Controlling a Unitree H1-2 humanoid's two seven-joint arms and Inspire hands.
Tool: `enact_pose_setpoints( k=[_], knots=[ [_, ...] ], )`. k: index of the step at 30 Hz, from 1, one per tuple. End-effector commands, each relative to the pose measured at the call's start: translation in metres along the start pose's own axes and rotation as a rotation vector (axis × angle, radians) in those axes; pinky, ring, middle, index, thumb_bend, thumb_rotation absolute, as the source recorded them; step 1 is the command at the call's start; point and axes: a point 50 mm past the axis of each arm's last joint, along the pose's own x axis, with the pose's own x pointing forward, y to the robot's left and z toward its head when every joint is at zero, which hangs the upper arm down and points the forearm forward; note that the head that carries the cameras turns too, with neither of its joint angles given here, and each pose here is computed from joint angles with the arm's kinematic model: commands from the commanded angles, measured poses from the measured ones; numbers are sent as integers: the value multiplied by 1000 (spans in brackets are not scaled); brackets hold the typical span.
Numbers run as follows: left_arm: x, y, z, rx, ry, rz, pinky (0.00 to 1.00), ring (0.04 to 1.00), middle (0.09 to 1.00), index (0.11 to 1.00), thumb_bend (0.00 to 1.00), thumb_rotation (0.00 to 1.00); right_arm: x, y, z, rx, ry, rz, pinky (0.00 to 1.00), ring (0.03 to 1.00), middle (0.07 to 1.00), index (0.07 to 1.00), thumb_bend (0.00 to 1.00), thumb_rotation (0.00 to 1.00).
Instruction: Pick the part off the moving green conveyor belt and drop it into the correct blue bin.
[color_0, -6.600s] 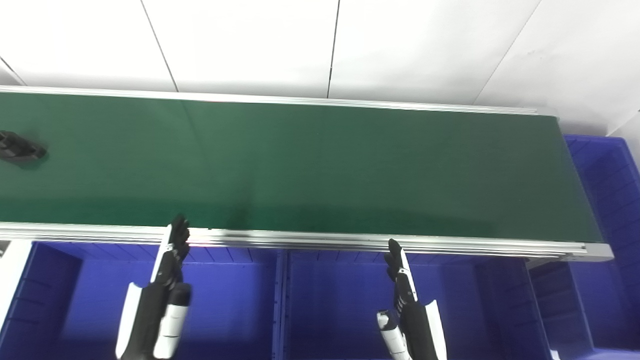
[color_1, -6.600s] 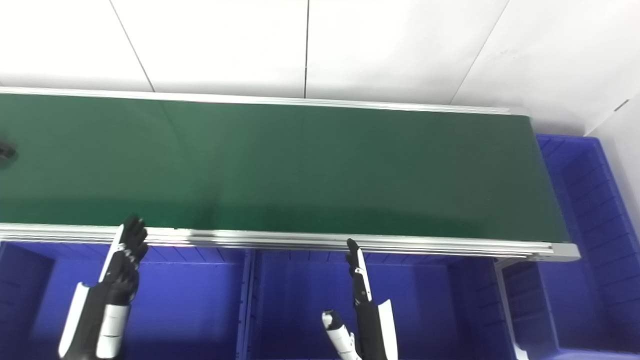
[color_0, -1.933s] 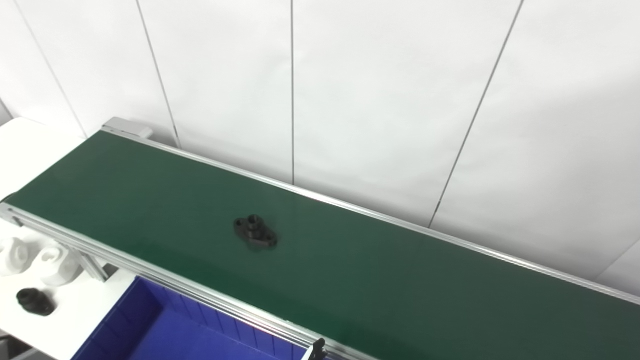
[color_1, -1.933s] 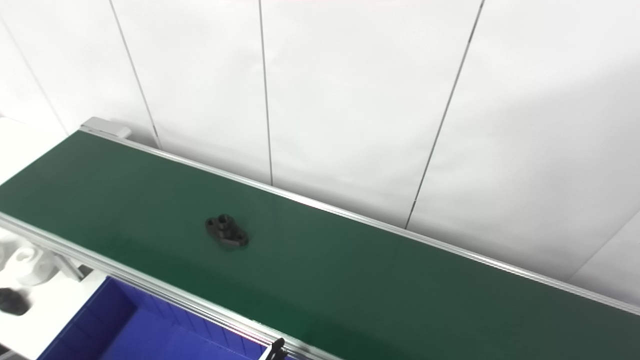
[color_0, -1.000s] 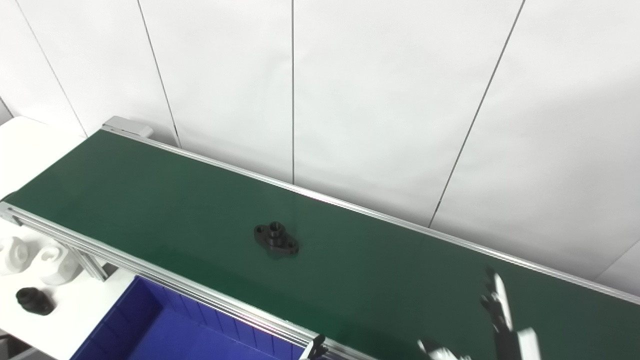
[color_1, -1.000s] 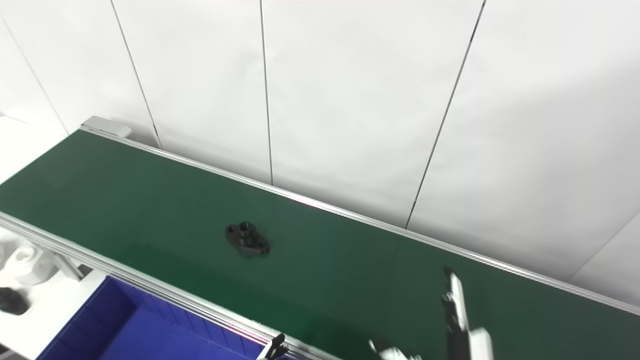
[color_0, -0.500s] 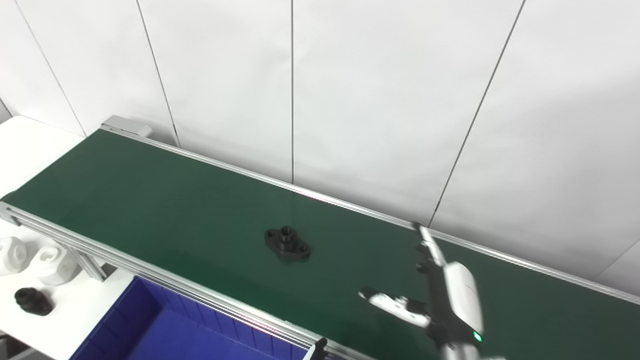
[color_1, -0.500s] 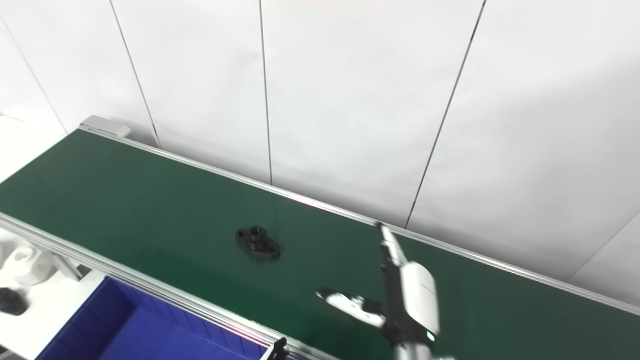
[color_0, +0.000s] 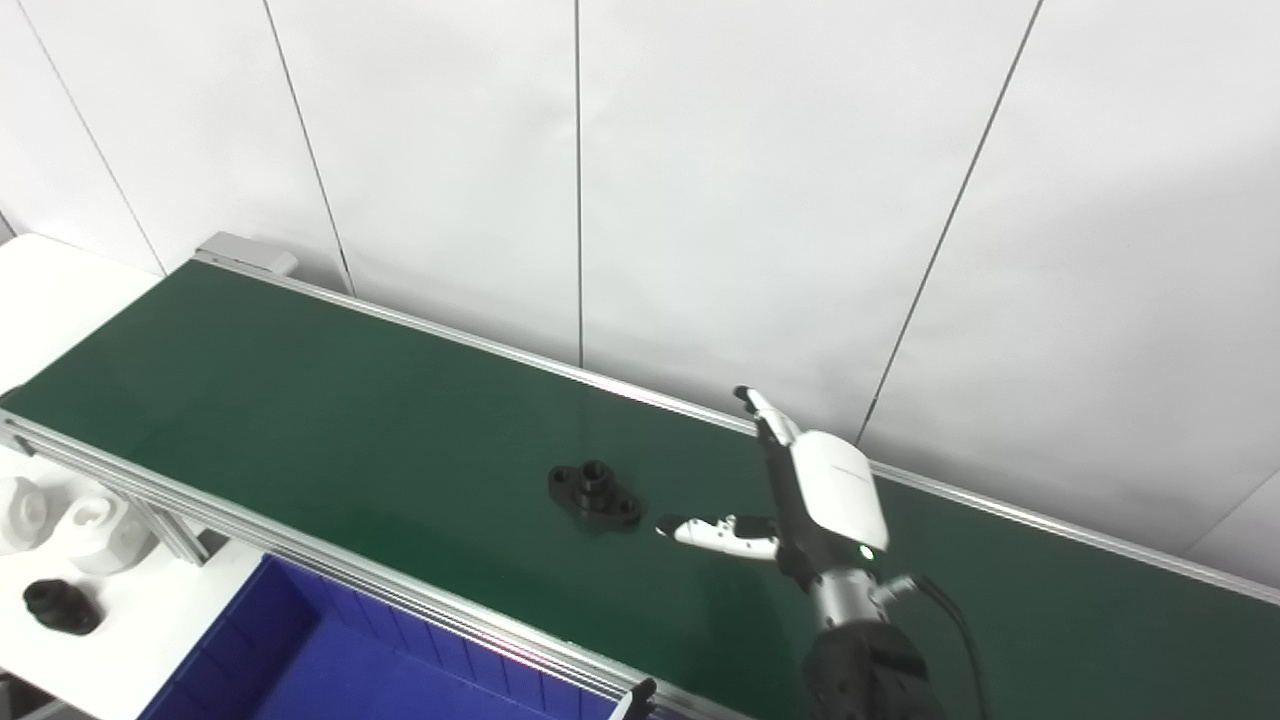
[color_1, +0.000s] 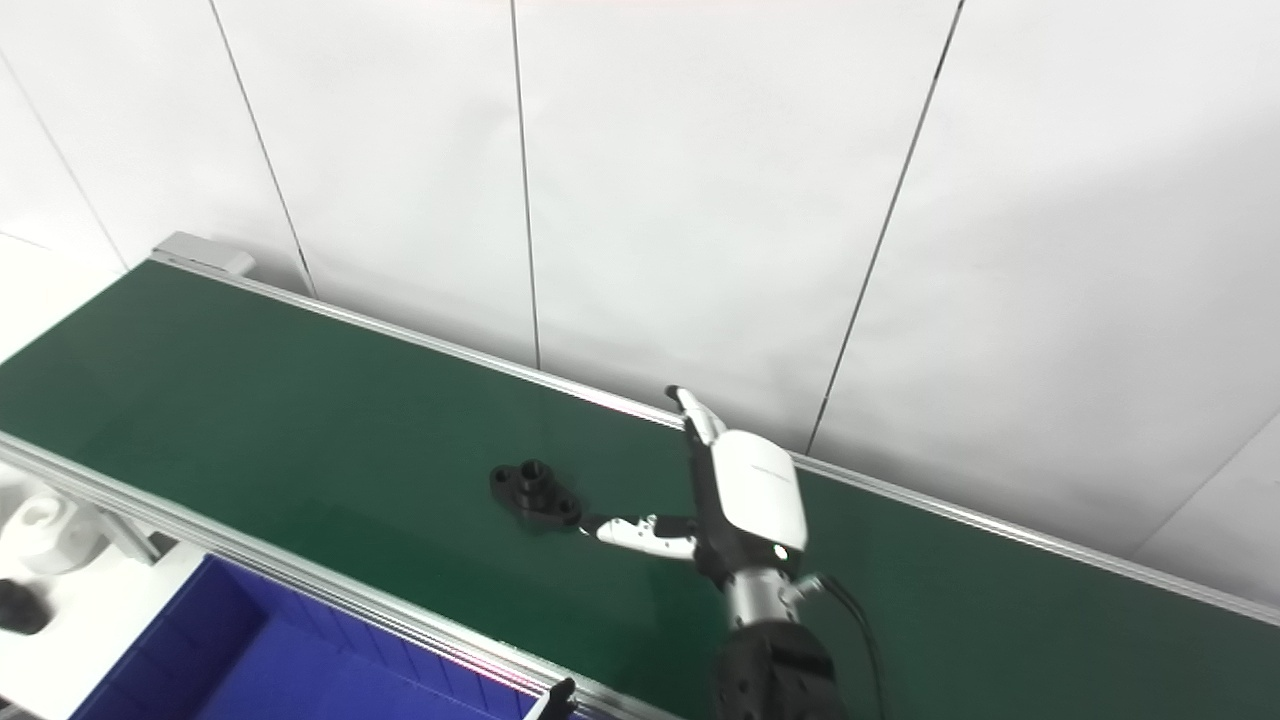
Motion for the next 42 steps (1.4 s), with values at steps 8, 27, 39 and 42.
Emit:
enact_pose_setpoints(
  k=[8,27,39,42],
  knots=[
    [6,-37,46,-123,-124,13,836,954,972,1000,633,1000,33,2,29,-65,-70,20,353,505,782,862,987,483],
    [-2,-51,61,-128,-136,11,853,960,972,1000,588,1000,36,38,24,-122,-74,120,291,415,672,793,969,458],
    [-9,-57,70,-135,-117,21,811,930,964,1000,570,1000,23,78,-20,-516,-144,276,124,201,299,484,520,116],
    [-10,-55,71,-132,-117,20,805,930,967,1000,551,1000,20,78,-29,-529,-126,295,124,203,310,487,518,115]
  ],
)
